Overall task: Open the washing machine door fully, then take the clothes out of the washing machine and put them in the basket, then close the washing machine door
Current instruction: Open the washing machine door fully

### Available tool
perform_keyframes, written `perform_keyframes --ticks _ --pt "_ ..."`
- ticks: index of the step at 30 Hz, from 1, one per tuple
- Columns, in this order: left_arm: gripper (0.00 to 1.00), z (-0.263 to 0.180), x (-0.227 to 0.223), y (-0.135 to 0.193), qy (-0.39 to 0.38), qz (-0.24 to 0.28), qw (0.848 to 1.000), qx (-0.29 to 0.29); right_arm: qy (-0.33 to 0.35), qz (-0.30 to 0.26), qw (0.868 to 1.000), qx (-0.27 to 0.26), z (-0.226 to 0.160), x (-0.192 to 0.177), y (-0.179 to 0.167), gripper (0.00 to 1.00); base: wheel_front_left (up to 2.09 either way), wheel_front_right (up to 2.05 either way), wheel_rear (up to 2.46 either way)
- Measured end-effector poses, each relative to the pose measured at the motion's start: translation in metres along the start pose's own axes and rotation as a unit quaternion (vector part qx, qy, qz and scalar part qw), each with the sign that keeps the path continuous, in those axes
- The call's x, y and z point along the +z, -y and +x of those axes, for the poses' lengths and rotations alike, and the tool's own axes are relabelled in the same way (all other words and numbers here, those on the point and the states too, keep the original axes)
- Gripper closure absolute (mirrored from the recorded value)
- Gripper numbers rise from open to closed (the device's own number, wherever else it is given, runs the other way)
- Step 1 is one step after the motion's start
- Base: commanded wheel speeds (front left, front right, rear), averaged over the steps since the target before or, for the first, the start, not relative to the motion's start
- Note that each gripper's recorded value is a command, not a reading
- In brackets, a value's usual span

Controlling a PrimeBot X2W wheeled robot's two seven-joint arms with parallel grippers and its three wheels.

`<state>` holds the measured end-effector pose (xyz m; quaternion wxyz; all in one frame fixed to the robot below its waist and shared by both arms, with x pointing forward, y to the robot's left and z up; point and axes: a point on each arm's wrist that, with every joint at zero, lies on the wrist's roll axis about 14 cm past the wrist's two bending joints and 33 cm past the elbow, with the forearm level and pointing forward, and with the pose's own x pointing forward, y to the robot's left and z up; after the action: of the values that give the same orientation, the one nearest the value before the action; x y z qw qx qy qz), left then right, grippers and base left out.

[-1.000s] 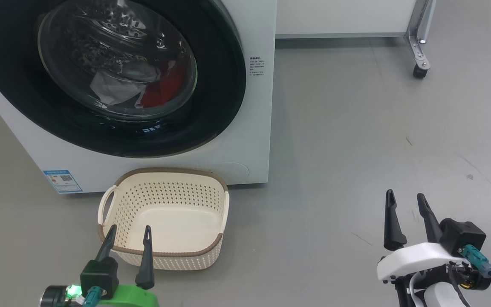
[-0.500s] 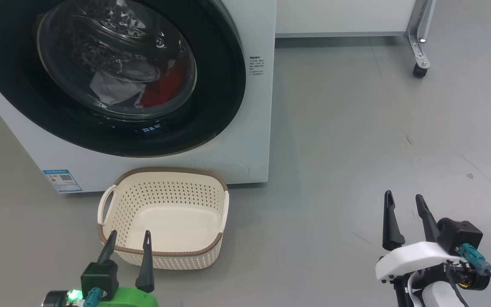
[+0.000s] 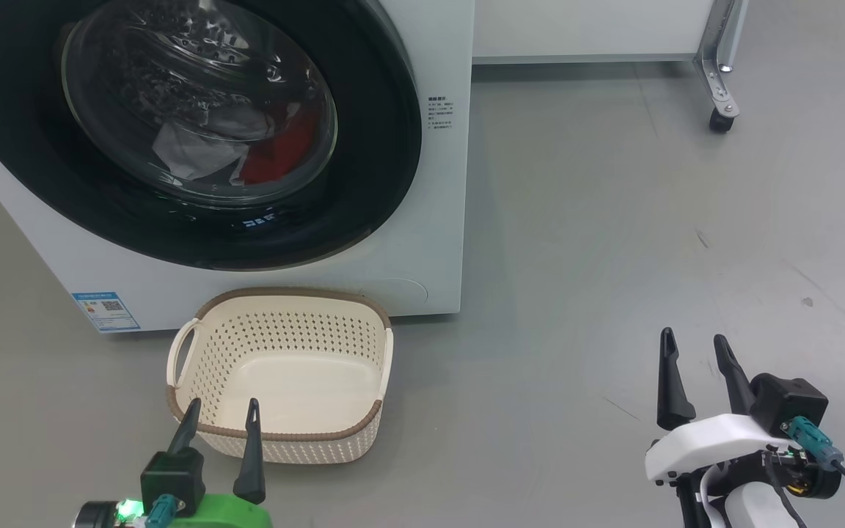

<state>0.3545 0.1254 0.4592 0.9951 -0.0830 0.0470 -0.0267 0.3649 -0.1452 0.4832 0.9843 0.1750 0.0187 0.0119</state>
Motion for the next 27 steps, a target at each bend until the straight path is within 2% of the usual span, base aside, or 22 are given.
perform_keyframes --ticks 27 --pt "0.00 0.0021 -0.0013 -0.0009 -0.003 -0.006 1.000 0.003 -0.011 -0.002 1.000 0.003 0.0027 -0.0070 -0.0019 0.00 0.00 0.00 0.00"
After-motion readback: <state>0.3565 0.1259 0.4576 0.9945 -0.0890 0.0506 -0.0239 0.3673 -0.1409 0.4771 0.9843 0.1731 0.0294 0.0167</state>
